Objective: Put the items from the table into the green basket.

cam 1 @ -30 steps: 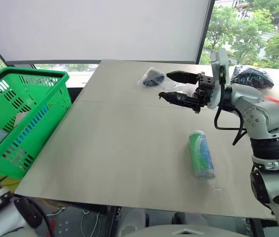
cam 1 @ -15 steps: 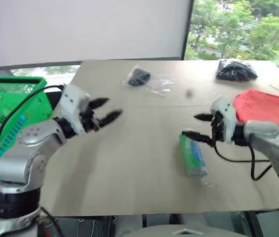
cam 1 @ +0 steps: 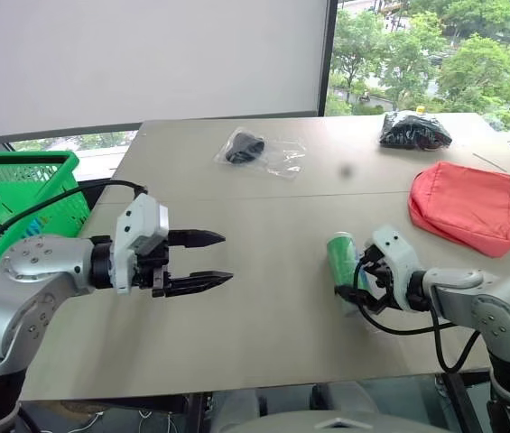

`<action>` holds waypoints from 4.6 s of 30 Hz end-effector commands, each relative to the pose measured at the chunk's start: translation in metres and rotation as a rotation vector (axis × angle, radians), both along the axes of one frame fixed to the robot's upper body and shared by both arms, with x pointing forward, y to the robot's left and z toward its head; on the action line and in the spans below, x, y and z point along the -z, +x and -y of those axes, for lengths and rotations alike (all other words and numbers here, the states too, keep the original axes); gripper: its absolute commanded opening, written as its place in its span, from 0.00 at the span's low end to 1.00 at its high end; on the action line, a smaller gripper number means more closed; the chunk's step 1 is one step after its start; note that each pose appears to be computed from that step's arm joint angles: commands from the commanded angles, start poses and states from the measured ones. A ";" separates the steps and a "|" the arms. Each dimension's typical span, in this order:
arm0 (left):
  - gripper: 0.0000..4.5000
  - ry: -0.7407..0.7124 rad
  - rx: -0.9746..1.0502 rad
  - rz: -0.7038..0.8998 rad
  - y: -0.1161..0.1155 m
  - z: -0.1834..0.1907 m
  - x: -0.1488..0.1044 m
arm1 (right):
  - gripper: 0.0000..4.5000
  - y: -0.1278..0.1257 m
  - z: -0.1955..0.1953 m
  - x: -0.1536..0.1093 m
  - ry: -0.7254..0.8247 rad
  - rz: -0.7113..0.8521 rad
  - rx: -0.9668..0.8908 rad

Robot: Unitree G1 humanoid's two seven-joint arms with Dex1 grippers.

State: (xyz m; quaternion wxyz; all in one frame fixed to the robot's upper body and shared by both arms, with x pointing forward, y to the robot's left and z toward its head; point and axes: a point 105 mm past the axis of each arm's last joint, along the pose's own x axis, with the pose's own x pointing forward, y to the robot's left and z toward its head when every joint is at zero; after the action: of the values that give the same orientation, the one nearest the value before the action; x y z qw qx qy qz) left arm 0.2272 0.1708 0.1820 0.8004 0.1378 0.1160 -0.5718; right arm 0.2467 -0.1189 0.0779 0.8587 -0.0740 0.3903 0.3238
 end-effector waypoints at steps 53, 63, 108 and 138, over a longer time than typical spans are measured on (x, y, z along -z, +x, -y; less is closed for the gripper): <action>0.96 -0.886 -0.290 -0.170 0.073 0.065 -0.030 | 0.48 0.034 -0.116 -0.121 0.389 0.857 -0.594; 0.42 -0.902 -0.243 -0.173 0.066 0.067 -0.032 | 0.48 0.038 -0.115 -0.121 0.387 0.860 -0.577; 0.39 0.106 -1.804 0.682 0.049 -0.286 -0.101 | 1.00 0.012 -0.045 -0.185 0.810 0.650 -0.742; 1.00 -0.228 -0.634 0.138 0.048 -0.018 0.038 | 1.00 0.024 -0.027 -0.163 0.729 0.691 -0.597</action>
State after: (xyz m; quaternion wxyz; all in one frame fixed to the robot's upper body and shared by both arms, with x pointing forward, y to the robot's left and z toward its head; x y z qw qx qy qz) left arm 0.2832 0.2090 0.1431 0.9658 0.0263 0.0348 -0.2555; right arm 0.2718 -0.0864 0.2305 0.7724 0.0287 -0.0630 0.6313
